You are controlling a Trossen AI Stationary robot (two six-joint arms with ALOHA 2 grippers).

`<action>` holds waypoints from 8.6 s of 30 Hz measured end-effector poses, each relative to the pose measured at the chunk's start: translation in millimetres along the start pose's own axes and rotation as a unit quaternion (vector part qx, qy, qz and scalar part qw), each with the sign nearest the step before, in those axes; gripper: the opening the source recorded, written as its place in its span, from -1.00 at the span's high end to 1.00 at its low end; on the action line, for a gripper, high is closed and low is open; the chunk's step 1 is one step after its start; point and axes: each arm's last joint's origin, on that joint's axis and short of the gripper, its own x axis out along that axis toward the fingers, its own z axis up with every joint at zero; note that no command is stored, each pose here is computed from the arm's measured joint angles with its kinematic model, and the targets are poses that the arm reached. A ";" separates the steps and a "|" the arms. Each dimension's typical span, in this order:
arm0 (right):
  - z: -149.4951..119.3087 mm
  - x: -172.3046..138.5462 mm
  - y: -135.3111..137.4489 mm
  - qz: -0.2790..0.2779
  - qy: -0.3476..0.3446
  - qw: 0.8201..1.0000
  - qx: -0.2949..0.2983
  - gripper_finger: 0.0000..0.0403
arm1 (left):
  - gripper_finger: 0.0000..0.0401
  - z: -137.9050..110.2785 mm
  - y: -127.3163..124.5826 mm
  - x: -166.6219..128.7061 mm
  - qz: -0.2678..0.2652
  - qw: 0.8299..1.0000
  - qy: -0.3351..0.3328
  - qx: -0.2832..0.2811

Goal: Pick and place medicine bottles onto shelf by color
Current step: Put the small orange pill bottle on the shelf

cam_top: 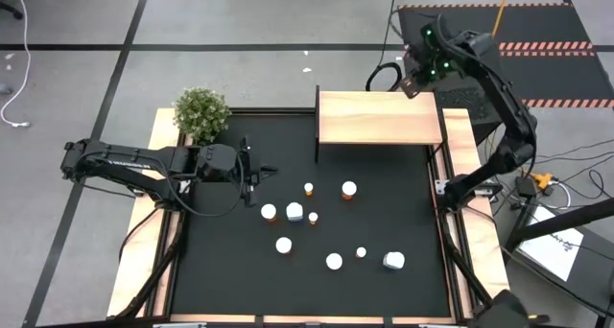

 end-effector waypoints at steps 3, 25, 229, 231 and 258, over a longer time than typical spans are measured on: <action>-2.0 0.7 -12.7 -0.012 0.002 1.000 0.023 0.40 | 0.84 0.0 0.0 0.0 0.000 1.000 0.000 0.000; -6.9 26.6 -49.6 -0.026 0.046 0.994 0.097 0.40 | 0.84 0.0 0.0 0.0 0.000 1.000 0.000 -0.001; -182.4 55.2 218.4 0.300 -0.251 0.895 -0.215 -0.11 | -0.27 -48.7 -73.6 178.7 -0.142 0.967 0.199 0.068; -182.4 55.2 218.4 0.300 -0.251 0.895 -0.215 -0.11 | -0.27 -48.7 -73.6 178.8 -0.143 0.967 0.199 0.071; -182.4 55.2 218.4 0.298 -0.252 0.895 -0.214 -0.11 | -0.27 -49.8 -73.9 179.6 -0.146 0.966 0.198 0.084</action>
